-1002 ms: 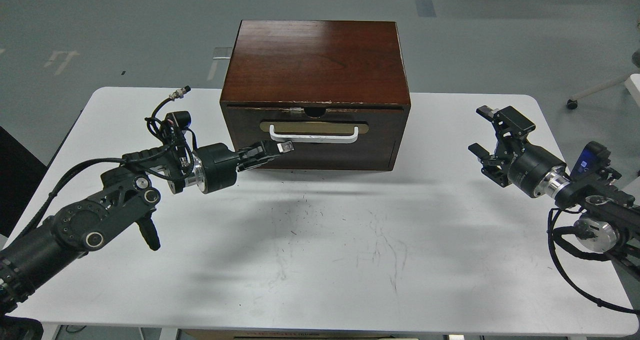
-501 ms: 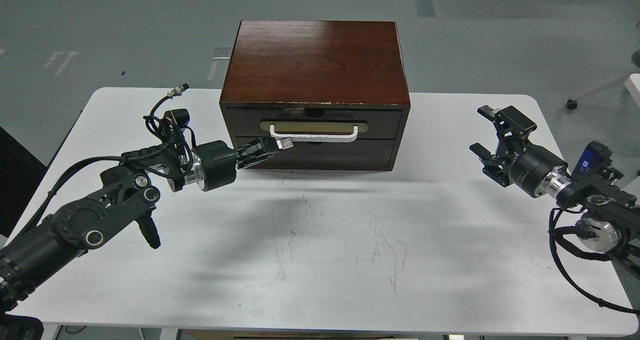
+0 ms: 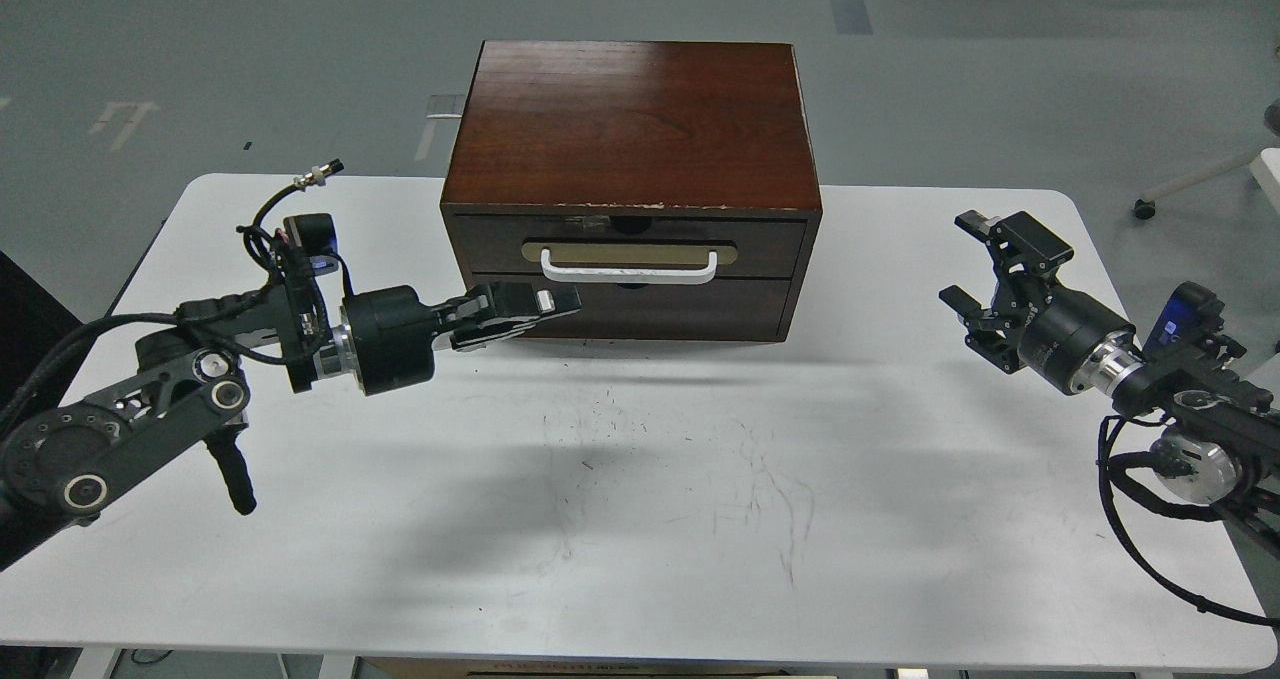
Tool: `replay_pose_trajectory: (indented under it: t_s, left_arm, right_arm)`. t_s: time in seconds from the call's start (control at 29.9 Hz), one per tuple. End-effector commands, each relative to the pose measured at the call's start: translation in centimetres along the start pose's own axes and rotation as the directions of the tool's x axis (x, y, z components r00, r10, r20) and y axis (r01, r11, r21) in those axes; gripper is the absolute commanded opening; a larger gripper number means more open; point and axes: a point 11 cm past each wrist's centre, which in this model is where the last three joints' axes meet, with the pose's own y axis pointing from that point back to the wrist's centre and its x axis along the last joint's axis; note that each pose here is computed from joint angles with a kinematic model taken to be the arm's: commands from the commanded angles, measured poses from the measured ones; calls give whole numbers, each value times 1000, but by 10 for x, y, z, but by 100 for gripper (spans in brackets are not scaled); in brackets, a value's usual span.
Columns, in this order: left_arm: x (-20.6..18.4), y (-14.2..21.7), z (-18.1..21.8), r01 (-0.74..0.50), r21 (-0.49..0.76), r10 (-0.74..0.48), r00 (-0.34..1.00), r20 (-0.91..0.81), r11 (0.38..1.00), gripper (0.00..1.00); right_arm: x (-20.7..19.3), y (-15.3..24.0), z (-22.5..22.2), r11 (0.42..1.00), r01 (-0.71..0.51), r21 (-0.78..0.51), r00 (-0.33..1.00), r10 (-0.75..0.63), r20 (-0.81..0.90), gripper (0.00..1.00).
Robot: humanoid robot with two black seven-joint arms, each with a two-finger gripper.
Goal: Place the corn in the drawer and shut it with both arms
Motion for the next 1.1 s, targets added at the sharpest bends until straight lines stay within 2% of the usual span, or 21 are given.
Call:
replay_pose_trajectory:
  t_s: [0.0,0.3,0.47,0.57,0.77,0.9,1.07]
  left_arm:
    - [17,19,23,-96,-93,82,986,-145,991,99]
    - [61,63,27,-357,-134,270,862,-429,925,100]
    - [76,95,-1,-501,-62,391,741,-546,863,100]
    - [73,109,-19,-549,-15,434,676,-595,836,100]
    - [48,126,-49,-569,73,473,597,-648,819,100]
    - [31,139,-72,-575,141,509,550,-662,806,100]
    - [28,139,-76,-579,151,514,538,-668,801,100]
  right_arm:
    - [-1,0,0,1000,1,0,1000,-1,1,100]
    - [1,-4,-7,999,-19,32,999,18,31,100]
    - [5,-9,-14,992,-94,83,979,77,187,100]
    - [5,-10,-15,990,-106,90,974,85,211,100]
    - [8,-6,-4,990,-121,67,971,104,215,100]
    - [-5,-13,-1,993,-99,71,968,80,236,100]
    - [-6,-12,2,993,-97,66,967,78,241,100]
